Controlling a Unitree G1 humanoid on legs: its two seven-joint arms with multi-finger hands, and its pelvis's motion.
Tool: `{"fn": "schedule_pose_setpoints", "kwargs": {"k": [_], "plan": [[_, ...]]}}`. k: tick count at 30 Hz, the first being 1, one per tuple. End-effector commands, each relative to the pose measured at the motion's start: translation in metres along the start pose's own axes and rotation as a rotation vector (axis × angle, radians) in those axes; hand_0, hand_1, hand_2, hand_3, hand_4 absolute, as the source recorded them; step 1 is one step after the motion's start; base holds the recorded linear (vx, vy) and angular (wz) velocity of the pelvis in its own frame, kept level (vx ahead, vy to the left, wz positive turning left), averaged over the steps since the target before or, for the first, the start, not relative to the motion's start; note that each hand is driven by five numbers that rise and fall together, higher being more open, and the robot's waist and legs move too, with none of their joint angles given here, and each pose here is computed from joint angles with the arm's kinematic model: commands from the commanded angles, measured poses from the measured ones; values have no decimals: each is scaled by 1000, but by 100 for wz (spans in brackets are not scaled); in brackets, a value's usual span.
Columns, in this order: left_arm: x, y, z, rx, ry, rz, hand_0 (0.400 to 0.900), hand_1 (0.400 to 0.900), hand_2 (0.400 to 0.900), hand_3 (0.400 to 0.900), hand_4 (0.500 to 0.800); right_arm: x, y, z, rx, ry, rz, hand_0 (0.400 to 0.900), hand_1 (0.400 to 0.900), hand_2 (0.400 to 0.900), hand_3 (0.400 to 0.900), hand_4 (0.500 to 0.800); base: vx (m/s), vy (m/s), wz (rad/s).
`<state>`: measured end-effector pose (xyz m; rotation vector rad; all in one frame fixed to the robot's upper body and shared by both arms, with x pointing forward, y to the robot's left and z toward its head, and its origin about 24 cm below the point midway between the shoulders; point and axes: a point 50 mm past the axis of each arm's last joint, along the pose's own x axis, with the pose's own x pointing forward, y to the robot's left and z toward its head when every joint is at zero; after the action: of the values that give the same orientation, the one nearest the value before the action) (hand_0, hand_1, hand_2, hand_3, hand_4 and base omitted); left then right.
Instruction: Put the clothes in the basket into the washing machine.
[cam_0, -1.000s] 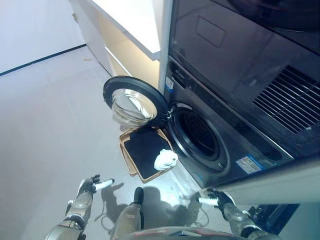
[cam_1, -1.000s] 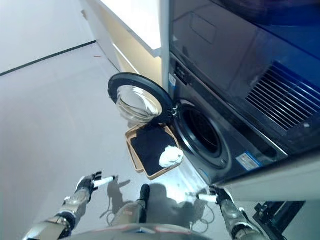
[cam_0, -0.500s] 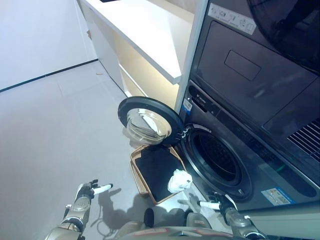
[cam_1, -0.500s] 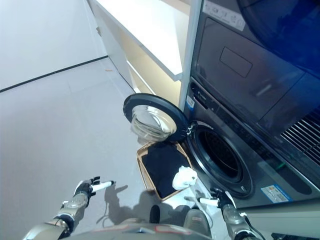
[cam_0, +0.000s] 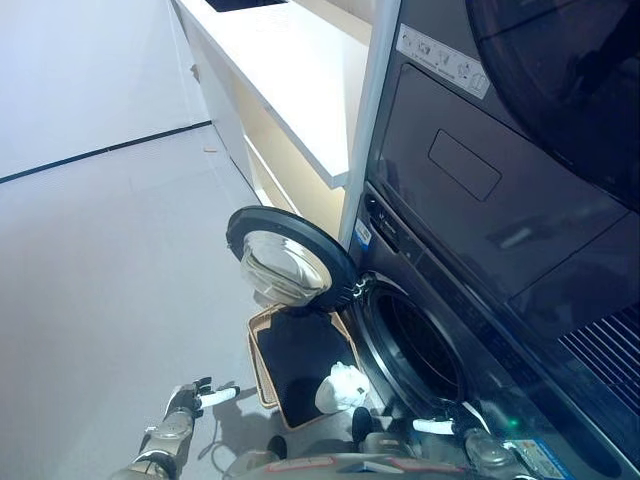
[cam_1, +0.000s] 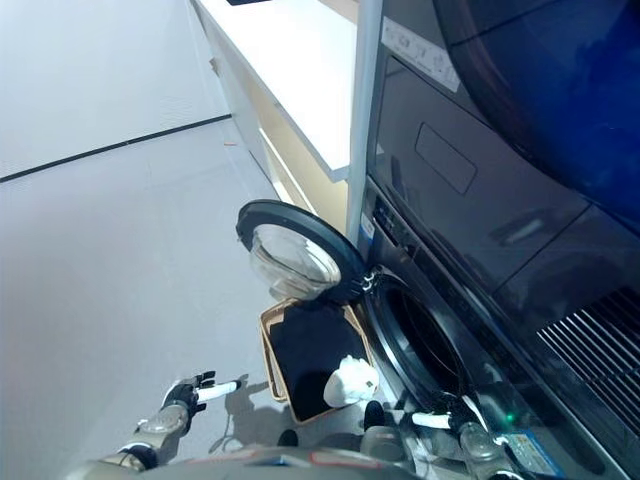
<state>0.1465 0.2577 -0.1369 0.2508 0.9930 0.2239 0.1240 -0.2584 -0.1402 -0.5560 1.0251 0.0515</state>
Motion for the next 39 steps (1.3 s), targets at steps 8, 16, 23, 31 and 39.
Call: {"fn": "schedule_pose_setpoints", "kwargs": {"k": [8,16,23,31,39], "plan": [[-4,-6,167,13,-529,43,900,900,900,900,800,10,-89,133,-785,-301,-411,900,900,900,900,800,-306,39,47],[-25,-23,224,-37,-709,13,900,900,900,900,800,0,-112,195,-899,-367,-629,900,900,900,900,800,-125,39,24],[-47,-39,259,-81,-848,-32,900,900,900,900,800,-15,-136,227,-776,-395,-781,900,900,900,900,800,-100,41,11],[-58,-46,270,-131,-903,-57,900,900,900,900,800,-42,-173,264,-720,-451,-969,900,900,900,900,800,-19,48,3],[-68,-44,280,-166,-948,-70,900,900,900,900,800,-57,-200,273,-724,-393,-1027,900,900,900,900,800,2,1,2]]}}
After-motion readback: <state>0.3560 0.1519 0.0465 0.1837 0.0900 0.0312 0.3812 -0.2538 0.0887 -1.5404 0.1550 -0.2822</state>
